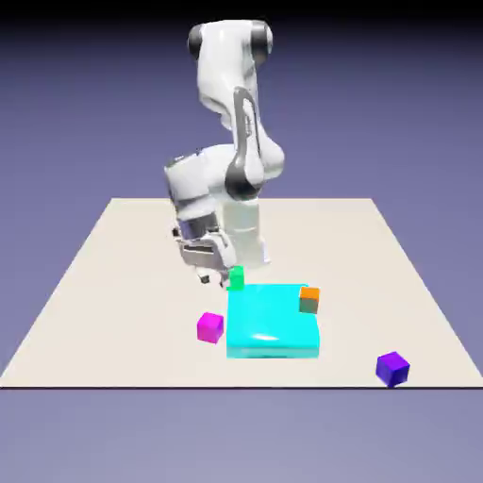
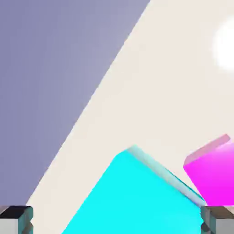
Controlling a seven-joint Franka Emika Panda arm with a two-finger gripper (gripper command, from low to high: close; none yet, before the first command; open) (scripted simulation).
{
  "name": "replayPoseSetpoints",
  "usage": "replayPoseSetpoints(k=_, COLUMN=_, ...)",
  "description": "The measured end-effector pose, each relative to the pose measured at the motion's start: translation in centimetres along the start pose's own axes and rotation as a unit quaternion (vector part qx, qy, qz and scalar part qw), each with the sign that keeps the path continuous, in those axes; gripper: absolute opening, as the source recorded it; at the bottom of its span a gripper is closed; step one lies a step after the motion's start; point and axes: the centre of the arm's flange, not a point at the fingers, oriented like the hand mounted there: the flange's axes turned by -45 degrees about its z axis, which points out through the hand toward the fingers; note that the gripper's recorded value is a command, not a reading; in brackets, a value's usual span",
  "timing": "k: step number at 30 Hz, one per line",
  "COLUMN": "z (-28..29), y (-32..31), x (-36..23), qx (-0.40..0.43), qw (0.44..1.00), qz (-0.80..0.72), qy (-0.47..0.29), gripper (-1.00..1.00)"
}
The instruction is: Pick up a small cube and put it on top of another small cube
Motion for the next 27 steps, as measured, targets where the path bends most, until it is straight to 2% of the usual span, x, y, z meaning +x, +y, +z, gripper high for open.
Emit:
replayPoseSetpoints(k=4, z=2.6, y=3.2, x=1.8, qx=-0.011, qw=0.986, qz=0.16, qy=-0.046, gripper=0.0)
replayPoseSetpoints(k=10, z=4.7, y=7.3, x=4.3, qx=-0.005, qw=0.925, qz=0.371, qy=-0.08, gripper=0.0)
replayPoseSetpoints(k=18, z=11.1, y=7.5, x=4.0, qx=-0.005, qw=0.925, qz=0.371, qy=-0.08, gripper=0.0)
replayPoseSetpoints(k=19, z=11.5, y=7.6, x=4.0, qx=-0.005, qw=0.925, qz=0.371, qy=-0.08, gripper=-1.0)
replayPoseSetpoints(k=21, z=11.5, y=7.6, x=4.0, qx=-0.004, qw=0.925, qz=0.372, qy=-0.08, gripper=-1.0)
replayPoseSetpoints(k=27, z=5.8, y=7.2, x=4.3, qx=-0.004, qw=0.925, qz=0.371, qy=-0.079, gripper=-1.0)
